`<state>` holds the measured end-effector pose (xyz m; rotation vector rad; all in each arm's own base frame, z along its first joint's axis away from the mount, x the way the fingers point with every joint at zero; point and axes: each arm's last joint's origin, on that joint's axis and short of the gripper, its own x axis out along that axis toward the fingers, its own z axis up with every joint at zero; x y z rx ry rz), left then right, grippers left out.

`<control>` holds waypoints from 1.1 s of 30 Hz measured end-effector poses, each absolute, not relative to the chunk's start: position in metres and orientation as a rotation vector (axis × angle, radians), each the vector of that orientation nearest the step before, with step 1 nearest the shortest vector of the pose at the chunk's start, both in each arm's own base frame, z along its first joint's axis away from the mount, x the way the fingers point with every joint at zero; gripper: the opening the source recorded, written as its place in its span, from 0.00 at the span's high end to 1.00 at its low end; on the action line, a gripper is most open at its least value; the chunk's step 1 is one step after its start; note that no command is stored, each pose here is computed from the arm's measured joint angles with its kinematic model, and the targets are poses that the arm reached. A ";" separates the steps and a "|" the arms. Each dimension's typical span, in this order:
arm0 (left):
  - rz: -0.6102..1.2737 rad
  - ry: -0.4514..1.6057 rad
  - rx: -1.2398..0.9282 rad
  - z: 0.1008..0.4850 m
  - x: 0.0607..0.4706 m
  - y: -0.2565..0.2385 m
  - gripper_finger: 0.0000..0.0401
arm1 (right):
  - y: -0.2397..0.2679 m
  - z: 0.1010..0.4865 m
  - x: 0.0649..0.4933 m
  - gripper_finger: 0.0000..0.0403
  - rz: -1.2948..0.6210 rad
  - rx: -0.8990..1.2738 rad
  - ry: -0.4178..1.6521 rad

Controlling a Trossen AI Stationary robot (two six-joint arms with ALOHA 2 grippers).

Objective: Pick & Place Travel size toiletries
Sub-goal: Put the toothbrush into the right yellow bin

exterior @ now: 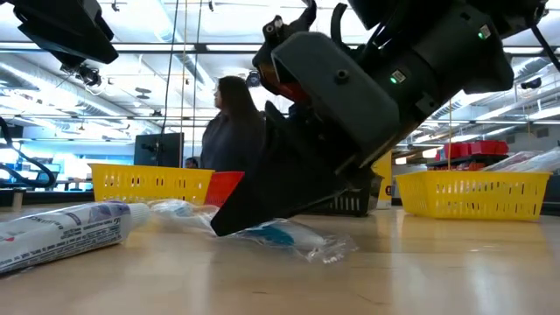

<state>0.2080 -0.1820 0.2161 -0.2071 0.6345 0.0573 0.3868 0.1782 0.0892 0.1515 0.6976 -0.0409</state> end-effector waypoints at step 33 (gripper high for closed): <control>0.040 0.612 -0.237 0.219 0.210 -0.184 0.62 | 0.127 0.222 0.318 0.92 -0.156 0.116 0.956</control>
